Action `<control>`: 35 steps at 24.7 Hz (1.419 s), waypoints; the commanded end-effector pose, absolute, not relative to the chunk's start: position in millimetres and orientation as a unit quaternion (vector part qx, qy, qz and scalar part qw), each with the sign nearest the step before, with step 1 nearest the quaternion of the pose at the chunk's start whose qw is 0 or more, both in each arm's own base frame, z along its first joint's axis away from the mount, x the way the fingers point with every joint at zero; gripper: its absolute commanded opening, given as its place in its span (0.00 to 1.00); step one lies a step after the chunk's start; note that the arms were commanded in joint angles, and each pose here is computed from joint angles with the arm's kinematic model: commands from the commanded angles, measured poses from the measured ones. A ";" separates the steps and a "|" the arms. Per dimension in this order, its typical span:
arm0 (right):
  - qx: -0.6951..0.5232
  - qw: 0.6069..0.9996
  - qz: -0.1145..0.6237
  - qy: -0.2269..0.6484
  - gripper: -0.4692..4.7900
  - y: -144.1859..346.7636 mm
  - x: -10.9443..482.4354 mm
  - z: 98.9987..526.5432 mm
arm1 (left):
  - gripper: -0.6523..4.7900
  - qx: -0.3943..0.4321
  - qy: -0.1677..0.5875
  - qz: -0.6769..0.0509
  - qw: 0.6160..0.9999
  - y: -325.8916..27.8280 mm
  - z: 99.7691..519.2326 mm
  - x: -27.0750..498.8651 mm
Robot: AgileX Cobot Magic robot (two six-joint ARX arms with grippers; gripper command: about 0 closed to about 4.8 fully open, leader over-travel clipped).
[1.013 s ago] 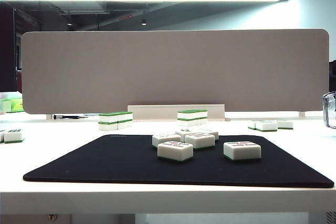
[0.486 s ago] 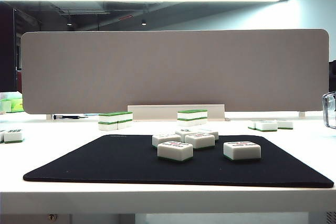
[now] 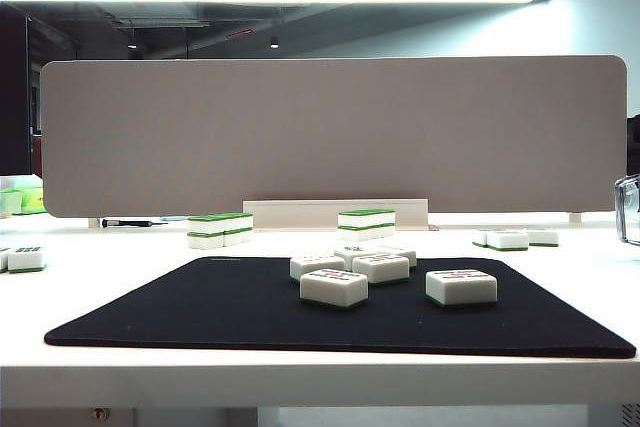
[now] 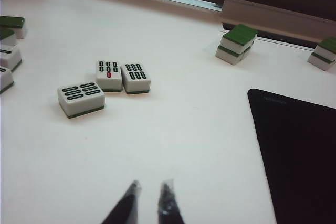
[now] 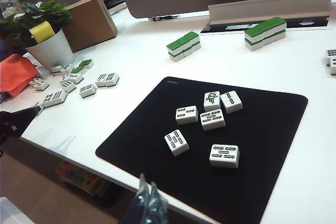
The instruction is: Align six mahjong tiles in a row on the table.
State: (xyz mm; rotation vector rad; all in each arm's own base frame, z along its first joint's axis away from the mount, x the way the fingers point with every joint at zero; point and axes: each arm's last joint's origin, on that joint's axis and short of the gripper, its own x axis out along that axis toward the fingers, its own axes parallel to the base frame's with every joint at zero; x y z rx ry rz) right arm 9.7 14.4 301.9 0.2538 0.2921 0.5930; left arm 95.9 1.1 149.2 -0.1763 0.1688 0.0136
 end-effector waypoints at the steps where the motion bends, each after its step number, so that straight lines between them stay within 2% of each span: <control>1: 0.121 0.938 0.294 0.136 0.09 14.5 9.7 303.6 | 0.22 -0.088 0.090 0.004 0.992 1.0 147.9 95.8; 13: 0.087 0.943 0.295 0.125 0.09 14.3 9.8 303.6 | 0.22 -0.088 0.090 0.004 0.992 1.0 147.9 95.8; 21: 0.087 0.962 0.234 0.108 0.09 11.4 7.3 303.4 | 0.22 -0.088 0.090 0.004 0.992 1.0 147.9 95.8; 35: 0.083 0.971 0.212 0.068 0.09 9.5 -7.9 301.7 | 0.22 -0.088 0.090 0.004 0.992 1.0 147.9 95.8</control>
